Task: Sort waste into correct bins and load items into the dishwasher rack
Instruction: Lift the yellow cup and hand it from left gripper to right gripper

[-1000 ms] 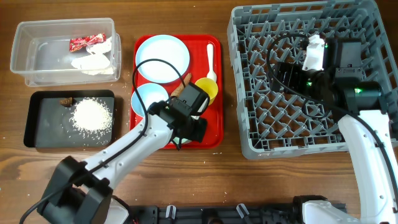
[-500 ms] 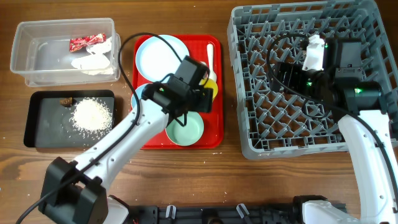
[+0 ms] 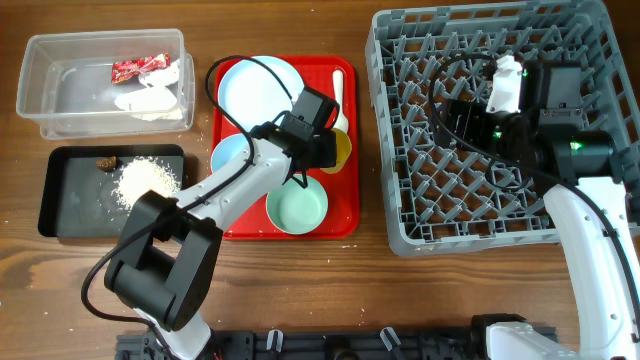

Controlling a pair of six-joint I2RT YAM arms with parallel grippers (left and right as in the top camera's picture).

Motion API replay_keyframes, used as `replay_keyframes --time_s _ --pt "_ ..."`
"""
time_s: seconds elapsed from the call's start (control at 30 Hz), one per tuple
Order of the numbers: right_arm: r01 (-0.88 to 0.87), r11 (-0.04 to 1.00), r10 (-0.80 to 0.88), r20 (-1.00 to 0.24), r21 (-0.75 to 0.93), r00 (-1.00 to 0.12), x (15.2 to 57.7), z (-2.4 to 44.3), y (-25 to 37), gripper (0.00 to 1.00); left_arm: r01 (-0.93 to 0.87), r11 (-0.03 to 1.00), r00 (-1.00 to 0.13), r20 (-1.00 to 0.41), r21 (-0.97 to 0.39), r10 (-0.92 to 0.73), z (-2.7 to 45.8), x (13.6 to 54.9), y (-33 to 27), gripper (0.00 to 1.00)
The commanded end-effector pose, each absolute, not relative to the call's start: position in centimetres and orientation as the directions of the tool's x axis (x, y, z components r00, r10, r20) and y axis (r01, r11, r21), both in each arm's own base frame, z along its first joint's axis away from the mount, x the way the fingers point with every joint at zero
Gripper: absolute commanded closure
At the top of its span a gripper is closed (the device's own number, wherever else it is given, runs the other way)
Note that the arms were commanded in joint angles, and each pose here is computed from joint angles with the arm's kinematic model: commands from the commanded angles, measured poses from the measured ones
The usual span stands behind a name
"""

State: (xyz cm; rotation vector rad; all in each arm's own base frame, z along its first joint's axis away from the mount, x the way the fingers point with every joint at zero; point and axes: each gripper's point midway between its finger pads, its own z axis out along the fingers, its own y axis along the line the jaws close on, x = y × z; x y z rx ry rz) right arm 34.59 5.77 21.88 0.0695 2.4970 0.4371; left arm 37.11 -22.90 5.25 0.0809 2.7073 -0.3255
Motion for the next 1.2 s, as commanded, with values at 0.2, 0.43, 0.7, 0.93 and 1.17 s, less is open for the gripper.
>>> replay_keyframes --time_s 0.2,0.43,0.7,0.93,1.17 --pt "-0.018 0.944 0.177 -0.55 0.331 -0.816 35.0 22.1 5.6 0.0 0.028 0.966 -0.888 -0.451 -0.256 -0.094 8.6 38.7 -20.7 0.96" --pt "-0.309 0.77 0.083 -0.568 0.558 -0.819 34.9 24.3 12.5 0.0 0.194 0.519 -0.949 -0.294 -0.833 -0.117 21.5 35.4 -21.5 0.96" --pt "-0.713 0.351 -0.03 -0.754 0.607 -0.656 34.7 29.7 20.2 0.0 0.224 0.01 -0.969 -0.221 -0.975 0.108 29.2 29.7 -21.4 0.96" --pt "-0.867 0.082 -0.06 -0.866 0.491 -0.496 31.6 33.1 21.3 0.01 0.221 0.0 -0.969 -0.22 -0.975 0.114 29.3 29.6 -21.3 0.96" --pt "-0.898 -0.065 -0.07 -0.9 0.434 -0.43 29.4 33.9 21.9 0.02 0.216 -0.018 -0.968 -0.217 -0.976 0.125 29.6 29.4 -21.3 0.96"
